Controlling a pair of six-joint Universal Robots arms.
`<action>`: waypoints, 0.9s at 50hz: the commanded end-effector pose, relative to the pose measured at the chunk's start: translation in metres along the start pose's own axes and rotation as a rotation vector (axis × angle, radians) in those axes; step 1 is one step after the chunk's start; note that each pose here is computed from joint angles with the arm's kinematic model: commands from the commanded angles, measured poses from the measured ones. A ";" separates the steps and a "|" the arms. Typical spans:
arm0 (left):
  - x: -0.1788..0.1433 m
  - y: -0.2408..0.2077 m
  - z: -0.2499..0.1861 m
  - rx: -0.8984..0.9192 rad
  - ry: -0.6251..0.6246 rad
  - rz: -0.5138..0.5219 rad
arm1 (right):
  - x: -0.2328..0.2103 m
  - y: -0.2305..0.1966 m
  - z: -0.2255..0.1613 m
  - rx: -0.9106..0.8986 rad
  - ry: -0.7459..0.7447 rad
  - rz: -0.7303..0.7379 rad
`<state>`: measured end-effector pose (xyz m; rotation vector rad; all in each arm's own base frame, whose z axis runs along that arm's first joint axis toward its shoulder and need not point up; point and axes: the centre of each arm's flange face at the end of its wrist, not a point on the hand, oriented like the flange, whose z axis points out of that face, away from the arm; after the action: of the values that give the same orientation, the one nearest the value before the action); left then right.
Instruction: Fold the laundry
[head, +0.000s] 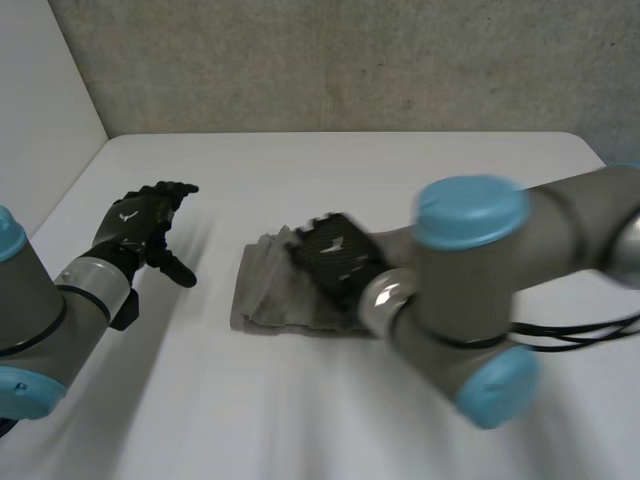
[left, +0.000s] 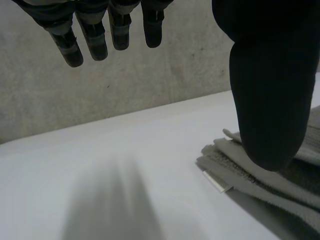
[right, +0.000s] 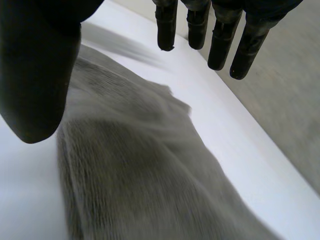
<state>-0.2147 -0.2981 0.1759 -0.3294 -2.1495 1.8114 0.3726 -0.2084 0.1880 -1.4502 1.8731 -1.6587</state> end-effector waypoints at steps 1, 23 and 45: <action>0.020 -0.002 0.012 0.095 0.068 0.024 | 0.064 0.037 -0.033 -0.060 0.086 0.220; 0.054 0.020 0.017 0.056 0.148 0.027 | 0.089 0.129 -0.033 -0.191 0.252 0.317; 0.051 -0.006 0.007 0.119 0.139 0.029 | 0.116 0.111 -0.035 -0.197 0.373 -0.024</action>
<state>-0.2663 -0.2842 0.1617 -0.4599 -2.0007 1.8042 0.2366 -0.2862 0.1311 -1.0806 2.3092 -1.7450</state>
